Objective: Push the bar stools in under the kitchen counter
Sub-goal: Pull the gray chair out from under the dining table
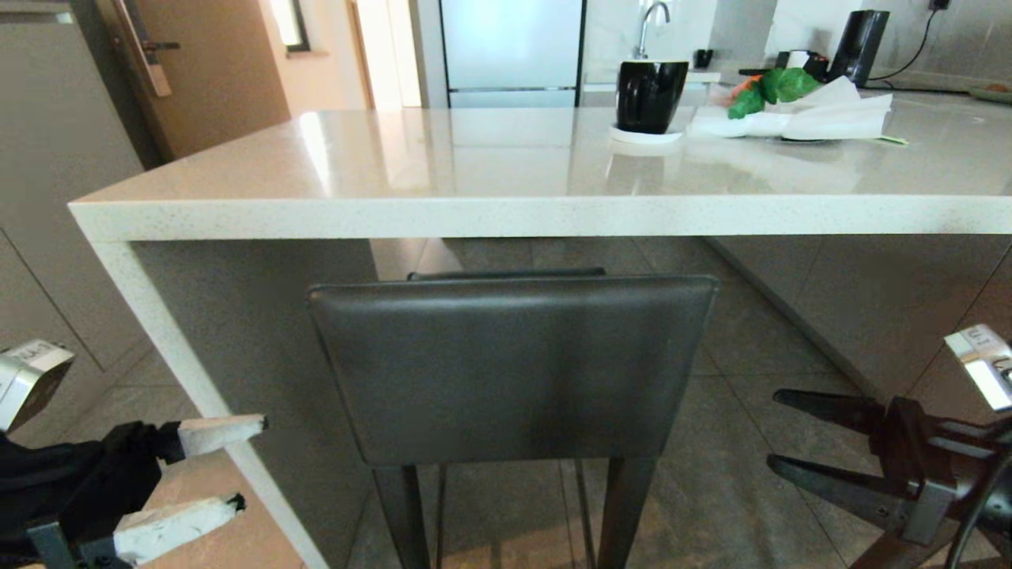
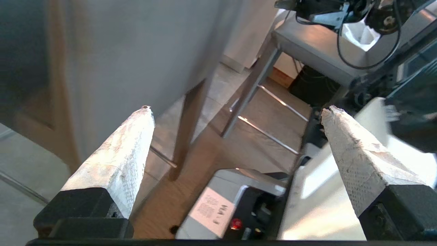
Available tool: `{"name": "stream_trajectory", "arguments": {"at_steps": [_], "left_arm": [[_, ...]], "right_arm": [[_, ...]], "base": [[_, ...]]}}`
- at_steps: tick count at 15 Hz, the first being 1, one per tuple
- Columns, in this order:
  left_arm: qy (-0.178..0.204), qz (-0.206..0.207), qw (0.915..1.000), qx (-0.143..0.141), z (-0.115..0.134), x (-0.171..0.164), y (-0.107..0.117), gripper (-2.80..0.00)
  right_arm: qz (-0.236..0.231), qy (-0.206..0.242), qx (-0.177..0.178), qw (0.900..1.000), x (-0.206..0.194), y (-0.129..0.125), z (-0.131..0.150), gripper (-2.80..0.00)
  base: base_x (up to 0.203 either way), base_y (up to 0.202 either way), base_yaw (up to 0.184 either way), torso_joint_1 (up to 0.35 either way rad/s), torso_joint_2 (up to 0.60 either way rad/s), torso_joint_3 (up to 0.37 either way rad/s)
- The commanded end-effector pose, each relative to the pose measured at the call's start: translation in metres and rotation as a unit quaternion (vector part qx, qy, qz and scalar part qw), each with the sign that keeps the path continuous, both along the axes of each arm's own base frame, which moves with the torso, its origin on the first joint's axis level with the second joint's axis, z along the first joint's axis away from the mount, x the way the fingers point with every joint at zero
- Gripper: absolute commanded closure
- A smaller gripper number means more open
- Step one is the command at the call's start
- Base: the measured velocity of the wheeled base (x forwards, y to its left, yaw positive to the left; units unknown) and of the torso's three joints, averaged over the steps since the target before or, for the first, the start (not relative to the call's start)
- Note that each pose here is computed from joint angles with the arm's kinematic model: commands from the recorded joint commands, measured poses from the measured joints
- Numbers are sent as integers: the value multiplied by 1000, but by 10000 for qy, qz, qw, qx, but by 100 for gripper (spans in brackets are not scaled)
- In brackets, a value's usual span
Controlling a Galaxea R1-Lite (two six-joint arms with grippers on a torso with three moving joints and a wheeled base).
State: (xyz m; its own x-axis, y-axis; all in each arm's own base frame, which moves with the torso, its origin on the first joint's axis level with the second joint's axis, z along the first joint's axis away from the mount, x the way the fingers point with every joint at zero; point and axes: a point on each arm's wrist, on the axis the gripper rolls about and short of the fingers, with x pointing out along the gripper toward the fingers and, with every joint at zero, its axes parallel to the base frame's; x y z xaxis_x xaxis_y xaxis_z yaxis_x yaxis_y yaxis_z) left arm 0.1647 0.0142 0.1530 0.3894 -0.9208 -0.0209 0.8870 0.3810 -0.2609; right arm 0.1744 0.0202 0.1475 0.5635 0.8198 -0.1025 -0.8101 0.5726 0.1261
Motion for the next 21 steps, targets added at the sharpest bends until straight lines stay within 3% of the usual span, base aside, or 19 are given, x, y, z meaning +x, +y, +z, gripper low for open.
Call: {"name": "stream_trajectory", "arguments": {"at_steps": [1, 4, 9, 15, 21], "left_arm": [[144, -113, 9998, -37, -19, 30, 4, -280], [32, -220, 9997, -27, -42, 65, 6, -280], [-421, -323, 9986, 40, -42, 109, 8, -280], [-466, -498, 9977, 29, -48, 137, 2, -280], [-541, -684, 9962, 31, -50, 150, -9, -280]], "right_arm": [[96, 96, 6, 9999, 14, 2, -4, -280], [164, -2, 10, 9999, 31, 5, 1, -280], [441, -19, 3, 9990, 56, 21, -1, -280], [420, -331, 22, 9986, 80, 24, -13, -280], [525, -241, 16, 9983, 95, 31, -24, -280]], "base": [[0, 0, 0, 0, 0, 0], [0, 0, 0, 0, 0, 0], [0, 0, 0, 0, 0, 0], [0, 0, 0, 0, 0, 0], [0, 0, 0, 0, 0, 0]]}}
